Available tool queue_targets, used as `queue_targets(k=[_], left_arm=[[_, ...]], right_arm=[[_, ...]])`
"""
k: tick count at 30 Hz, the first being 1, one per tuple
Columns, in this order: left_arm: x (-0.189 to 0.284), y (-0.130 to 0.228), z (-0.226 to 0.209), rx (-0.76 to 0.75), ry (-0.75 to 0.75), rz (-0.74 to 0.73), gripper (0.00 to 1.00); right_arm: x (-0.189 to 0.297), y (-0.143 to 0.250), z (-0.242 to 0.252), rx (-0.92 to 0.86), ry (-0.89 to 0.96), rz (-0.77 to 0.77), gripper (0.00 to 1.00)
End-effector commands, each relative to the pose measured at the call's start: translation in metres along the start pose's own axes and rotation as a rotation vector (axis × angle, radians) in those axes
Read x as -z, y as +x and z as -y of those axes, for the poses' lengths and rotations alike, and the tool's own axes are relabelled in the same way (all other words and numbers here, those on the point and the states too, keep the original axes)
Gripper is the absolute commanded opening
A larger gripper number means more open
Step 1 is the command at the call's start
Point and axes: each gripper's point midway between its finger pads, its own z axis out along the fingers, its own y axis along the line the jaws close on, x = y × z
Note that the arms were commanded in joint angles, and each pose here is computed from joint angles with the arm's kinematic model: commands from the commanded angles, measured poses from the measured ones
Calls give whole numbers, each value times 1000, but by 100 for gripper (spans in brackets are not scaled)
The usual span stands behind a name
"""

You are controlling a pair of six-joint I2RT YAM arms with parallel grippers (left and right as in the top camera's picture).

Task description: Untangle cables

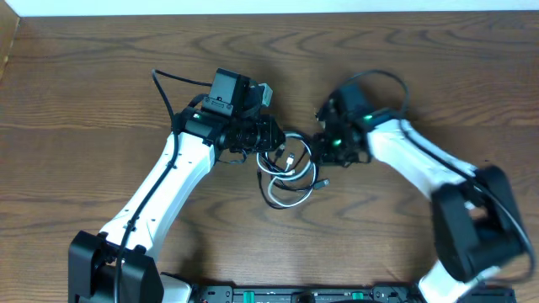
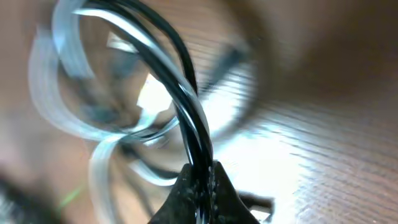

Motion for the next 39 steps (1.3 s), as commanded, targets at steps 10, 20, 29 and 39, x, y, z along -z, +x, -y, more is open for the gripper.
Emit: queue_targets(k=[10, 20, 29, 39], left_arm=[[1, -14, 23, -46, 103, 38, 25], [3, -29, 30, -85, 127, 103, 33], [-2, -39, 58, -172, 179, 165, 44], [-3, -55, 88, -77, 234, 256, 43]], right_arm=[[171, -25, -102, 446, -334, 392, 1], [167, -13, -102, 416, -353, 338, 1], [170, -7, -110, 390, -416, 312, 1], [164, -13, -98, 298, -338, 316, 13]])
